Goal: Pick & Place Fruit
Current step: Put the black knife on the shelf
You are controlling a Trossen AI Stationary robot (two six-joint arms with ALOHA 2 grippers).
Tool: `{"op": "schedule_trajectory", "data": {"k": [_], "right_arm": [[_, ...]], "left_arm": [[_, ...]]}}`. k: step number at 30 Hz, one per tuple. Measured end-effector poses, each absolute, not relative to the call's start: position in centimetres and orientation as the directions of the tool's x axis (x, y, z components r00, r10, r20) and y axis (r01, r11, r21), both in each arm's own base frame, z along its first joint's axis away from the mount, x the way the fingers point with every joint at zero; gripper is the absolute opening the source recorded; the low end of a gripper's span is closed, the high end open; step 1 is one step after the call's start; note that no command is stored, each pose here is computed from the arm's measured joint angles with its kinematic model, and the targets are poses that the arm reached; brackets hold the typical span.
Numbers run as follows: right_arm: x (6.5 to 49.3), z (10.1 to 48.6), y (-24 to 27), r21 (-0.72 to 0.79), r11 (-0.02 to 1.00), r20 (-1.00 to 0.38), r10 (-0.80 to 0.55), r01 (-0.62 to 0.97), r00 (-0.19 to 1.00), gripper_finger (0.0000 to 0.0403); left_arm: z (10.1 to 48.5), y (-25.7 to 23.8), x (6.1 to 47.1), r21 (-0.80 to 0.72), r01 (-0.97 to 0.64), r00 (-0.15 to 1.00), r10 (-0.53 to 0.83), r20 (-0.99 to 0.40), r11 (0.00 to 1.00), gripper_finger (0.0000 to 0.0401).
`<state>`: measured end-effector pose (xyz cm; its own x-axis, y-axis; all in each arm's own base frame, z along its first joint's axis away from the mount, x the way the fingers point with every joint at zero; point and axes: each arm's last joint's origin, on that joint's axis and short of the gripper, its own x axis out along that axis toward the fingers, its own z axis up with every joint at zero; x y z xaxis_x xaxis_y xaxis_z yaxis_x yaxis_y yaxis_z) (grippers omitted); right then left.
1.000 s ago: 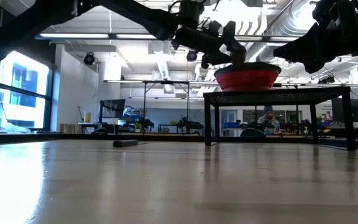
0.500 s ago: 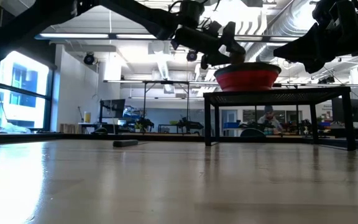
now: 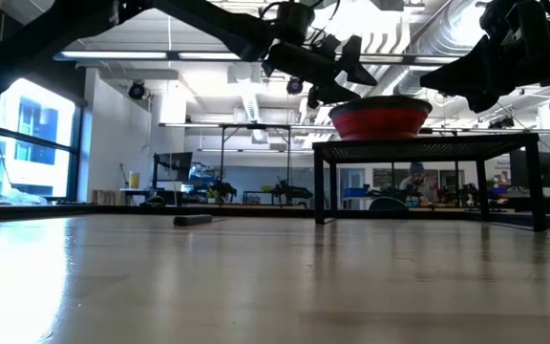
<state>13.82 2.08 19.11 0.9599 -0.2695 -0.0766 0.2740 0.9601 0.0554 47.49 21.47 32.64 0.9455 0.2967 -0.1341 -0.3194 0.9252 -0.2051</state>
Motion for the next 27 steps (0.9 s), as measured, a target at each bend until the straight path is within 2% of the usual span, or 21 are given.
{"op": "schedule_trajectory", "data": {"k": [14,21,27], "right_arm": [[13.8,19.1,2.1,0.055,0.96,-0.077,-0.269,0.274,0.96,0.0003],[13.8,19.1,2.1,0.055,0.96,-0.077,-0.27,0.274,0.96,0.0002],[13.8,19.1,2.1,0.055,0.96,-0.077,-0.27,0.274,0.96,0.0002]], "left_arm": [[33.2,21.0,47.4,-0.222,-0.194,0.978,0.171,-0.119,0.956,0.0262],[33.8,20.8,47.2,-0.244,-0.167,0.984,0.148,-0.096,0.955,0.0187],[34.0,20.9,47.2,-0.351,-0.166,0.986,0.149,-0.075,0.921,0.0141]]}}
